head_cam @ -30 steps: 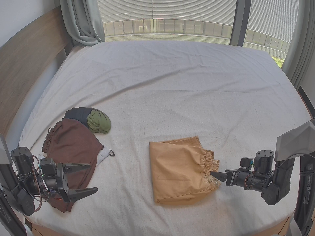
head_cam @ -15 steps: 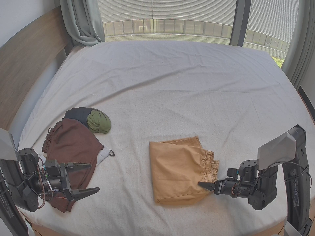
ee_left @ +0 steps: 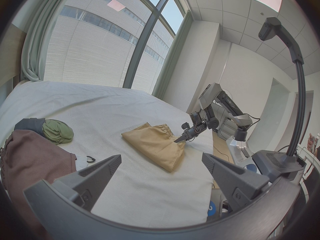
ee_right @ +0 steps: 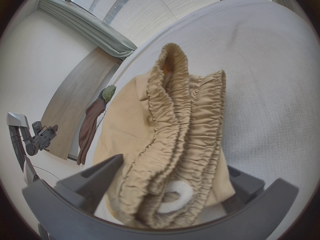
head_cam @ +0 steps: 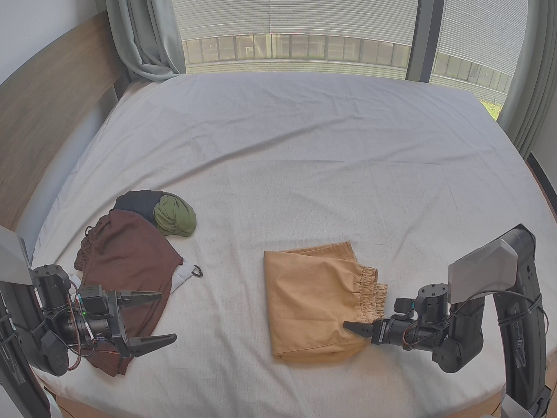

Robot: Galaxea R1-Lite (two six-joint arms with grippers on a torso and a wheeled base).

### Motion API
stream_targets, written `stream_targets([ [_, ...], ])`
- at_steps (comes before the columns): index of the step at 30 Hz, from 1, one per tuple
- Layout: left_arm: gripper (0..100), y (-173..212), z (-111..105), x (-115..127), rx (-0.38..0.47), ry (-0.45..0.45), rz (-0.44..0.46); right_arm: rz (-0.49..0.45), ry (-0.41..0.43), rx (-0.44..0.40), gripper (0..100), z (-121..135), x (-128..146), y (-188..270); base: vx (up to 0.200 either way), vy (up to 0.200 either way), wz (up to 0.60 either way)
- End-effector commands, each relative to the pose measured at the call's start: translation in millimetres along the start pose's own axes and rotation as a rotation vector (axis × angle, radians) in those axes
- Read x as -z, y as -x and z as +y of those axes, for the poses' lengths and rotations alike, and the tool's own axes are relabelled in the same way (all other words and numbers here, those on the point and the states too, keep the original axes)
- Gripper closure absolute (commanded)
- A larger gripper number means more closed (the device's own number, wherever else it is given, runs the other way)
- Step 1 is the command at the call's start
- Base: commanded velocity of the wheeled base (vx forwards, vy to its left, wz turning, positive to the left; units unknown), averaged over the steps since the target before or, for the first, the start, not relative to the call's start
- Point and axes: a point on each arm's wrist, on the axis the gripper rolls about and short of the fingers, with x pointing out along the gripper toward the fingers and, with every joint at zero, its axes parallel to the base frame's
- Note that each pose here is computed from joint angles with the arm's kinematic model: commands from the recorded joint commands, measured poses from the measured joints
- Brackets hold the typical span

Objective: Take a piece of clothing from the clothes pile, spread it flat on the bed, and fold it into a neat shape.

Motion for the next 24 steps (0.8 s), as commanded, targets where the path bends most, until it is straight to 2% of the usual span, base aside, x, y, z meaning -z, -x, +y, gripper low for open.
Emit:
stream_targets([
  [1,0,0.1,0.0,0.2,0.000,0.000,0.000,0.012,-0.005,0.004,100,-2.0,3.4,-1.4,0.000,0.000,0.00],
  [24,0,0.3,-0.1,-0.4,-0.001,-0.003,-0.001,0.000,0.004,-0.008,100,2.0,-0.4,-0.3,0.000,0.000,0.00],
])
